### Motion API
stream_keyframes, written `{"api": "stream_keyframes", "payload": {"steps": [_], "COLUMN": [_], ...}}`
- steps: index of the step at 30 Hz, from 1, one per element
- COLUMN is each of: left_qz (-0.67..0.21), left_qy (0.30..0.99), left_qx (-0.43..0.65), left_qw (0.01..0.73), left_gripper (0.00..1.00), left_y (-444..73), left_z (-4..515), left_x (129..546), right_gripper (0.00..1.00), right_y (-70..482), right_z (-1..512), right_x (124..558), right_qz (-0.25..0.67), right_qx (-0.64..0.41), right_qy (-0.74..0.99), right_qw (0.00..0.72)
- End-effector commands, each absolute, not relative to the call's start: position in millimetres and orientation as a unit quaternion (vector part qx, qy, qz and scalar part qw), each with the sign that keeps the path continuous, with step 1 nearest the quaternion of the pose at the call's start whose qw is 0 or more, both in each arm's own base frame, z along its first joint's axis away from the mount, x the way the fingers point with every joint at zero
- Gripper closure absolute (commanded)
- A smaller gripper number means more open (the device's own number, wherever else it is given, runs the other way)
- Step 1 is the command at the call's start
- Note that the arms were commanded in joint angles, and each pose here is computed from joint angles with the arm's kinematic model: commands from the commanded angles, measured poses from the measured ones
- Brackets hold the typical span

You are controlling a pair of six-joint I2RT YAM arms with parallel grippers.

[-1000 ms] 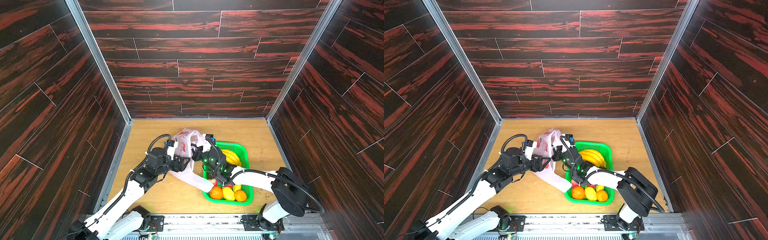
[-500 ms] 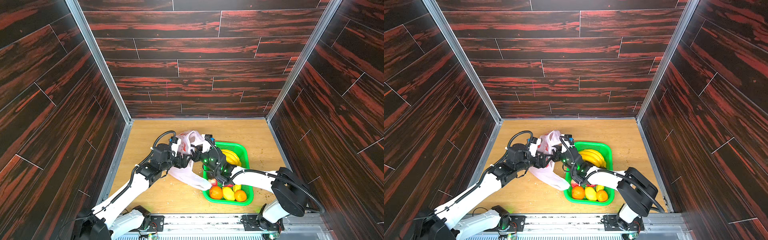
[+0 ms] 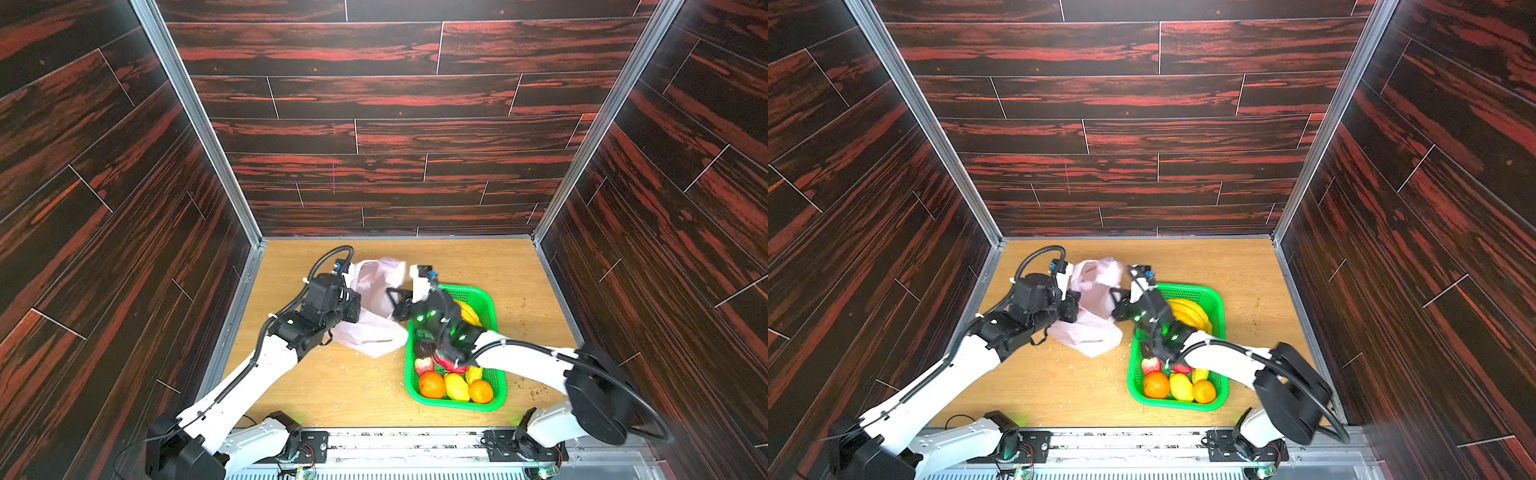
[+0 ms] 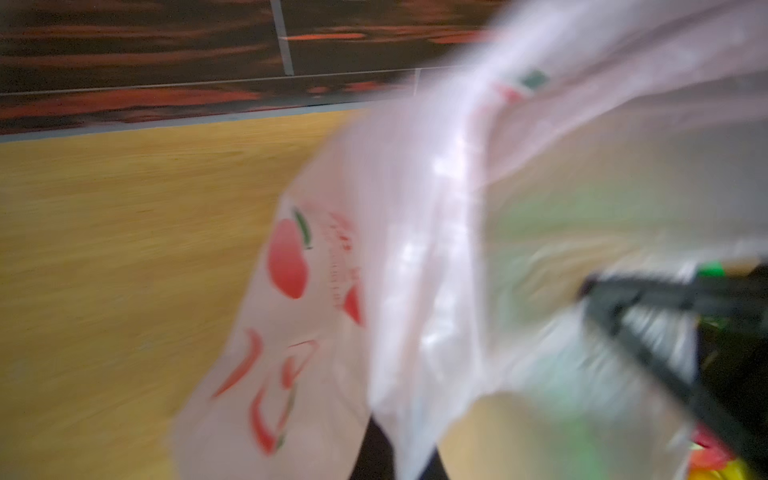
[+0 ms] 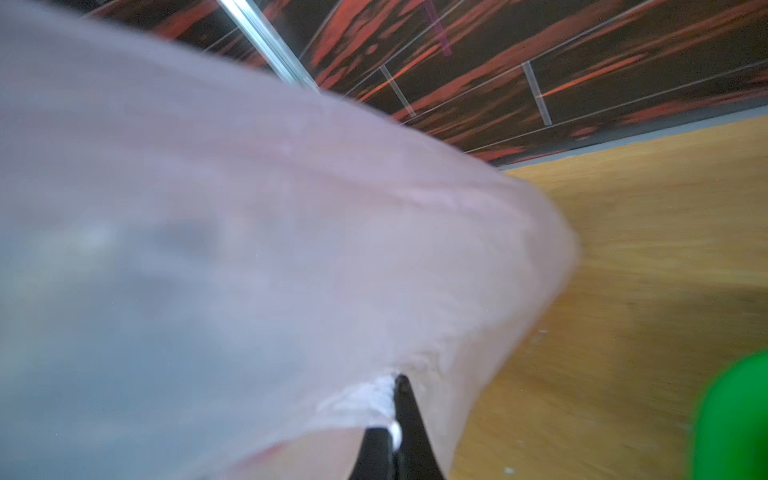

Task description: Place the fake fruits into the plastic bag and tie a complex knot

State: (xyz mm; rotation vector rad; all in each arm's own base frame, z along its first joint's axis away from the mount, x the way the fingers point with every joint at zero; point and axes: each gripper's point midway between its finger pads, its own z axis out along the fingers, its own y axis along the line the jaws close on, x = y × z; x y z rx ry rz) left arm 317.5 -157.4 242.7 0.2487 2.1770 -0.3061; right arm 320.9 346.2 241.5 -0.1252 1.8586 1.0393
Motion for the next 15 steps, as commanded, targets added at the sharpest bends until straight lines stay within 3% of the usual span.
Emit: {"api": "stream_keyframes", "payload": {"steps": [1,8,13,15], "left_qz": [-0.047,-0.06,-0.078,-0.101], "left_qy": [0.904,0.928,0.939,0.943], "left_qx": [0.088,0.06,0.031,0.026], "left_qw": [0.415,0.363,0.333,0.317], "left_gripper": [1.0,1.0,1.0,1.0], "left_y": [-119.1,-99.7,-96.7,-105.9], "left_z": [249.6,283.0,290.3,285.8], "left_x": [294.3,281.0,286.3,287.4], "right_gripper": [1.0,1.0,1.0,0.85], "right_y": [322.6,324.0,333.1,332.3], "right_z": [207.7,170.7,175.9,184.7], "right_x": [322.3,330.8,328.1,325.7], "right_qz": [0.413,0.391,0.408,0.413], "right_qx": [-0.05,-0.1,-0.127,-0.141], "right_qy": [0.807,0.844,0.831,0.82], "right_qw": [0.418,0.354,0.355,0.371]}}
